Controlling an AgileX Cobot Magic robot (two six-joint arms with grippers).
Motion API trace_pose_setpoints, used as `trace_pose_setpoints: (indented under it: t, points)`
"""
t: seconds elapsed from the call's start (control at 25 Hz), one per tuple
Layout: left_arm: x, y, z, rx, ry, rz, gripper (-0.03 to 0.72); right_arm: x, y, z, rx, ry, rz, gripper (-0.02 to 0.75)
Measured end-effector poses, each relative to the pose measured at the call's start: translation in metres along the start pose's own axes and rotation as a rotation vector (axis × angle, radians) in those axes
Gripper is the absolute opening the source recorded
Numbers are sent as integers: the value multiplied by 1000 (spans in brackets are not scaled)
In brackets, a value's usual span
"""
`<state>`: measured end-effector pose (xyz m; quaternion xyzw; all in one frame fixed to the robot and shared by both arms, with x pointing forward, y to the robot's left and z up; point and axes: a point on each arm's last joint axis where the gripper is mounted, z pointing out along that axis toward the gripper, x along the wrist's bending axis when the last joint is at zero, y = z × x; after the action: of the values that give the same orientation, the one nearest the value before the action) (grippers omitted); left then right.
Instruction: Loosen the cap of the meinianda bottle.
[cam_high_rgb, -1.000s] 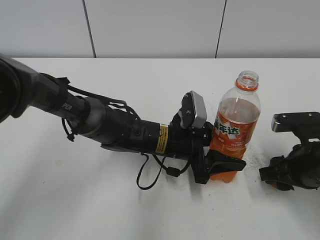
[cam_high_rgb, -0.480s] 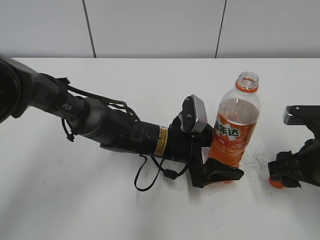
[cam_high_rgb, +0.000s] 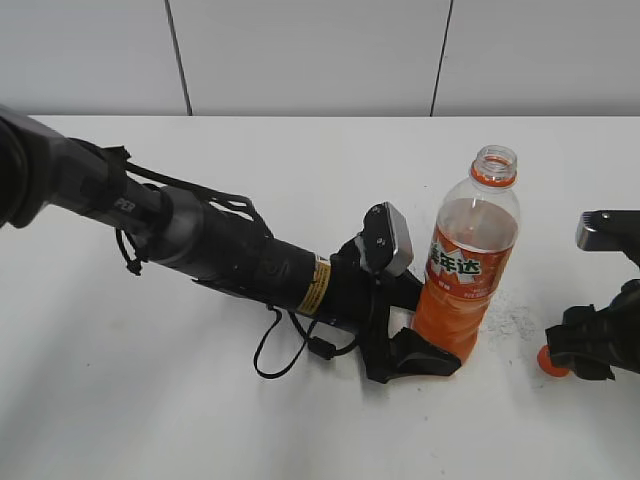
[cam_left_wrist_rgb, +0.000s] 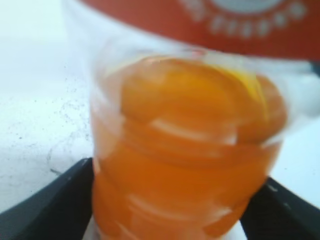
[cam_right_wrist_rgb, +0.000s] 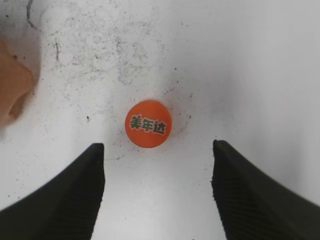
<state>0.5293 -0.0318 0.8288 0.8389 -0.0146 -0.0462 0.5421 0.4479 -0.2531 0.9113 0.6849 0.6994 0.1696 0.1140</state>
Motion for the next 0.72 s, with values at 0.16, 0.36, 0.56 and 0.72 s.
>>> trace_pose_setpoints:
  t: [0.16, 0.36, 0.56, 0.72]
  points:
    - [2, 5, -7, 68, 14, 20, 666, 0, -2, 0, 17, -4, 0, 493]
    - [3, 14, -13, 122, 24, 26, 664, 0, -2, 0, 20, -3, 4, 493]
    - [3, 21, -19, 170, 36, 29, 657, 0, -2, 0, 20, -1, 14, 493]
    - [2, 22, -23, 232, 35, 28, 653, 0, -2, 0, 26, -1, 21, 493]
